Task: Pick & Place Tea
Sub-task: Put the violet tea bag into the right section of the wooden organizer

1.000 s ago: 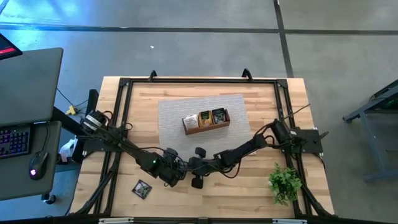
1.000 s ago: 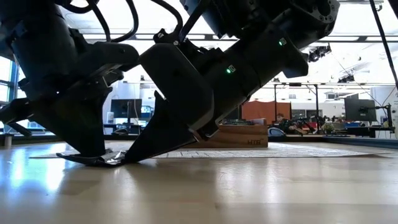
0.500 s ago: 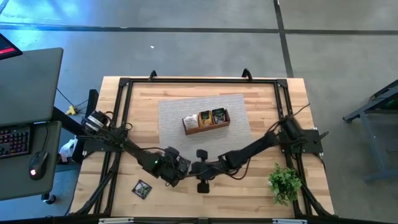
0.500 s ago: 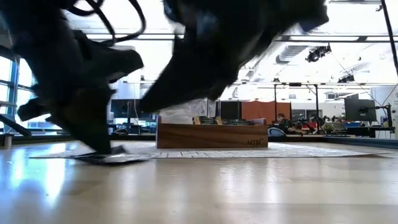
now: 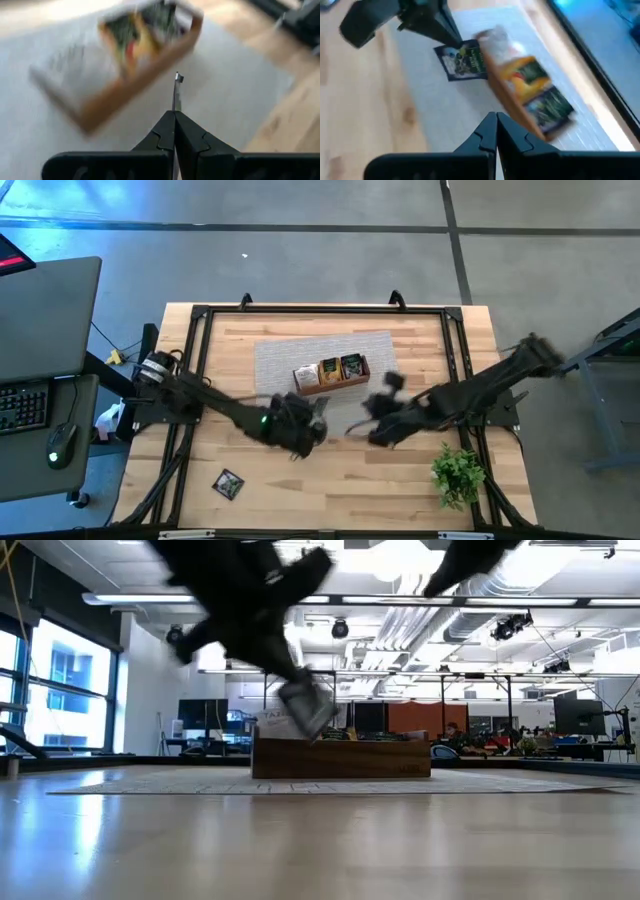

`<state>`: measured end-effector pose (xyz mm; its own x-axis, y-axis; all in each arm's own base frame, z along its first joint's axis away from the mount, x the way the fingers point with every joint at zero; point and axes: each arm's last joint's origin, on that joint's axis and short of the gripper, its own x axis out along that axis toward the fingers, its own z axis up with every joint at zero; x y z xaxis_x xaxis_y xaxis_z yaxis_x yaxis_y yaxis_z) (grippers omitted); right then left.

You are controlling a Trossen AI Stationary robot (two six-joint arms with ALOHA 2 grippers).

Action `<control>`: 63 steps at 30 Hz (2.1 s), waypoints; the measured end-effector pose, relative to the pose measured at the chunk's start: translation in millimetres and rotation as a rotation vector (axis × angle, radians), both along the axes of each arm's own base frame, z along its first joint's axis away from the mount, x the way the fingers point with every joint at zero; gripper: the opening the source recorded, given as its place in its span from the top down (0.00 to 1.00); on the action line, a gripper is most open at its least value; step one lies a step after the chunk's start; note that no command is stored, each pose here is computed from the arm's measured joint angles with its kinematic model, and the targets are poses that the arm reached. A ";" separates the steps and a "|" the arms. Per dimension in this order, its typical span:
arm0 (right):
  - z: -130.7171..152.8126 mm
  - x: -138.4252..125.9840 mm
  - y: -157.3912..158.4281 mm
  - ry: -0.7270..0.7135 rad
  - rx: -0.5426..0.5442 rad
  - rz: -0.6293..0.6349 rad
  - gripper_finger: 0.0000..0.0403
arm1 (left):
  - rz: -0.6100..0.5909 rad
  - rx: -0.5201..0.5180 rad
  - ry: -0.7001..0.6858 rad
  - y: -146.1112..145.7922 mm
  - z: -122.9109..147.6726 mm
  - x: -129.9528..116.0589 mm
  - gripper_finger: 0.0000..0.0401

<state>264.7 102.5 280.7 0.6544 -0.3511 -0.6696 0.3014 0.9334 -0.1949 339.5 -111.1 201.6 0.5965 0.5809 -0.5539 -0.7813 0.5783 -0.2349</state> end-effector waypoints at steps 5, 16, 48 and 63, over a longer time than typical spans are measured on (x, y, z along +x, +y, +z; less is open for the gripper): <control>-22.6 -51.0 -23.5 -0.124 0.109 -0.094 1.00 | -0.073 0.050 -0.099 44.3 25.6 36.7 1.00; -73.5 -93.5 -45.2 -0.346 0.156 -0.042 1.00 | -0.053 0.107 -0.141 131.1 -7.9 76.7 1.00; -66.4 -94.1 -46.6 -0.429 0.157 0.005 0.98 | -0.125 0.267 0.134 131.3 20.4 96.4 0.66; -97.0 -65.8 -31.2 -0.336 0.242 0.054 0.99 | -0.114 0.085 0.510 24.9 169.4 -19.3 0.66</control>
